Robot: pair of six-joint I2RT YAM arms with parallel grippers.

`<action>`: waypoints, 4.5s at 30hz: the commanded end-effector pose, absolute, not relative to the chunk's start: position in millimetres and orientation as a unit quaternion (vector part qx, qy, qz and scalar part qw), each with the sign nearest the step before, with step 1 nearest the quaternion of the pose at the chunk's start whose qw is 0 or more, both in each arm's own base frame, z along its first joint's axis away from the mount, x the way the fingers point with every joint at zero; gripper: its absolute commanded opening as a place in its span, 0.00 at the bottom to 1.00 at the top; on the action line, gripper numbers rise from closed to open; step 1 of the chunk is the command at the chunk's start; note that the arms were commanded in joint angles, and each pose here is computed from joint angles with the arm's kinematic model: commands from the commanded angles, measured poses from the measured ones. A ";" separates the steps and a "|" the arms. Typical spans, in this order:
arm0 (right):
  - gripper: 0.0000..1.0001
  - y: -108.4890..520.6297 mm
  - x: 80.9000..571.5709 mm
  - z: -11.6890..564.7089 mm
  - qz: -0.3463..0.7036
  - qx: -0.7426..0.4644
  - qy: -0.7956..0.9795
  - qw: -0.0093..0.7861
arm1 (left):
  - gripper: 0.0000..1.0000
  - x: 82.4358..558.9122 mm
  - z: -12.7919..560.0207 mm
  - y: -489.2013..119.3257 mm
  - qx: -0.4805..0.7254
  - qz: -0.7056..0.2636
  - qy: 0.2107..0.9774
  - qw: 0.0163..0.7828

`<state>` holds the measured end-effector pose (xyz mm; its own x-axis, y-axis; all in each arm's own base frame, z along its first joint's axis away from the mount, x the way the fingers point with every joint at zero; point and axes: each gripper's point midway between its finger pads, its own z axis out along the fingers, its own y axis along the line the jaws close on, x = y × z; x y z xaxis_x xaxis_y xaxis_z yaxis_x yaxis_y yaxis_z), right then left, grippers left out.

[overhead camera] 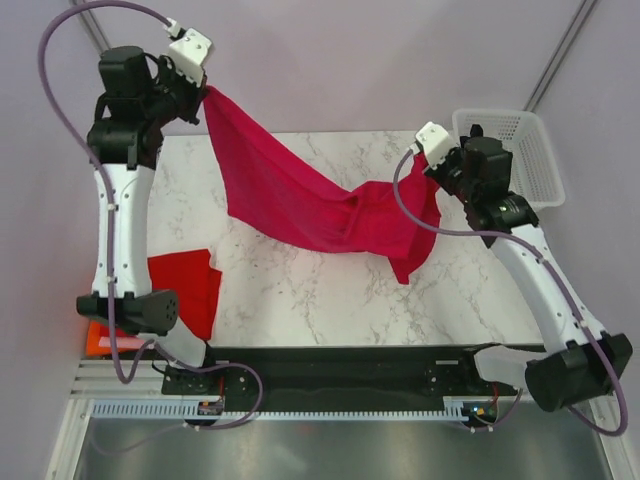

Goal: Fold and stack the t-shirts
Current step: Flatten the tshirt out

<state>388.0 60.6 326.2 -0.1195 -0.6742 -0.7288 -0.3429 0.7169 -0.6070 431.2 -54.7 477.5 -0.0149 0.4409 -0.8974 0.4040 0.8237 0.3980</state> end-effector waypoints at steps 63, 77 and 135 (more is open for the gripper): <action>0.29 185.9 330.7 51.1 0.006 -0.708 0.624 0.331 | 0.02 507.9 186.3 -65.9 0.250 -0.098 0.886 0.379; 0.00 183.1 354.9 94.9 -0.041 -0.670 0.640 0.375 | 0.02 511.4 202.0 -63.8 0.251 -0.089 0.879 0.396; 0.00 5.4 251.7 710.3 -0.389 -0.226 0.392 0.802 | 0.02 283.6 604.8 -43.5 0.261 0.063 0.579 0.770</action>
<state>184.6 -16.5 740.0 0.4469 -0.7687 -0.4577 0.5087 0.6392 -0.5768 225.1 -49.1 639.3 0.4301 0.3586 -0.8285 0.1864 0.8627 0.4702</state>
